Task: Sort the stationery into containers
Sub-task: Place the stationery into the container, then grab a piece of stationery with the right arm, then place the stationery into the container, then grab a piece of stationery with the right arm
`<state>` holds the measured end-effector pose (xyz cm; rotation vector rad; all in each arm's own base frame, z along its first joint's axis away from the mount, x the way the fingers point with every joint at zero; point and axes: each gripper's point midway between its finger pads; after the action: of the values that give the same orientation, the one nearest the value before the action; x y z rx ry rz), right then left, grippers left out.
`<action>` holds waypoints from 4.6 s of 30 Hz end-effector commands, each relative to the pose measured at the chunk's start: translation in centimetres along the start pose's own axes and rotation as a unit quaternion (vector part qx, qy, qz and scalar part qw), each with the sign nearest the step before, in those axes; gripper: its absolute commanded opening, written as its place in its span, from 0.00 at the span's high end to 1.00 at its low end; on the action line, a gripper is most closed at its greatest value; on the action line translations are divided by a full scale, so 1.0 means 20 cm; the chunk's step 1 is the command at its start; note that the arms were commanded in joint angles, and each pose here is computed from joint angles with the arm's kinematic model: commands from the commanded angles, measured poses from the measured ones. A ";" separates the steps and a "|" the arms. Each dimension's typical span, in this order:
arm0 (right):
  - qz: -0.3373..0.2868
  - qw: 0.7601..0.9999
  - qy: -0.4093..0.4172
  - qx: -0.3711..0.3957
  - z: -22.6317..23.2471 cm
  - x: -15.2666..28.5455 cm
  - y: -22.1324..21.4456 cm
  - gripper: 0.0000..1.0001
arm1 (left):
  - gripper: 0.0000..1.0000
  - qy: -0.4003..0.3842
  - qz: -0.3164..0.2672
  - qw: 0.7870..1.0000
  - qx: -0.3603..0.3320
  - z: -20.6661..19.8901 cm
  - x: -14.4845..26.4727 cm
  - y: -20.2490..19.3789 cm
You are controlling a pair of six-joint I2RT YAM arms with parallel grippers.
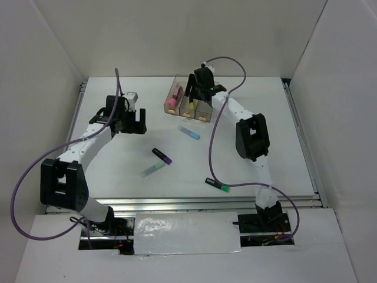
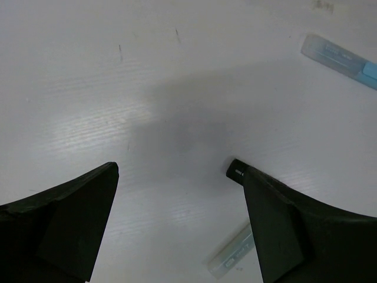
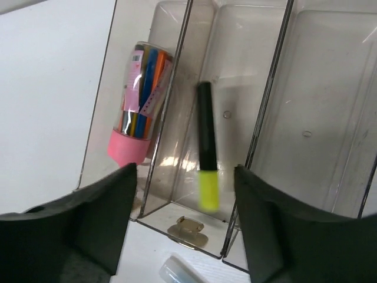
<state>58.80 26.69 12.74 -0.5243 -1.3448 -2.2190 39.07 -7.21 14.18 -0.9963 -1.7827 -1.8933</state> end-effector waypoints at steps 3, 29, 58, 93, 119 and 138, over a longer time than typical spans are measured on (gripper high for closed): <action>-0.021 0.999 0.022 -0.012 0.01 0.03 0.10 0.20 | 0.01 0.024 0.084 0.990 0.107 -0.12 -0.01 -0.24; 0.258 0.830 0.172 0.463 0.35 0.80 -1.28 0.41 | 0.01 0.013 -0.011 0.970 0.244 0.30 0.36 -0.17; 0.212 0.876 0.145 0.409 0.35 0.52 -0.92 1.00 | 0.01 0.021 -0.008 0.970 0.241 0.35 0.30 -0.21; -0.003 0.992 0.117 -0.042 0.10 0.00 0.18 0.65 | 0.01 0.030 0.030 0.960 0.278 0.38 0.14 -0.31; 0.236 0.875 0.100 0.411 -0.58 1.23 -0.50 0.37 | 0.01 0.017 -0.075 0.985 0.154 0.32 0.38 -0.10; 0.372 0.764 0.099 0.518 -0.75 1.44 -1.36 0.23 | 0.01 0.045 -0.083 0.992 0.081 0.25 0.49 -0.13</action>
<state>18.47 17.02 3.47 -0.2897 -1.5981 -0.6769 32.18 -0.43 18.85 -0.7298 -2.0205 -1.7721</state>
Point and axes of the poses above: each gripper's point midway between its finger pads, its own x axis back along the fingers, its own z axis along the line the jaws close on, y = z × x, and after that the axes turned 6 degrees about -x, right-handed
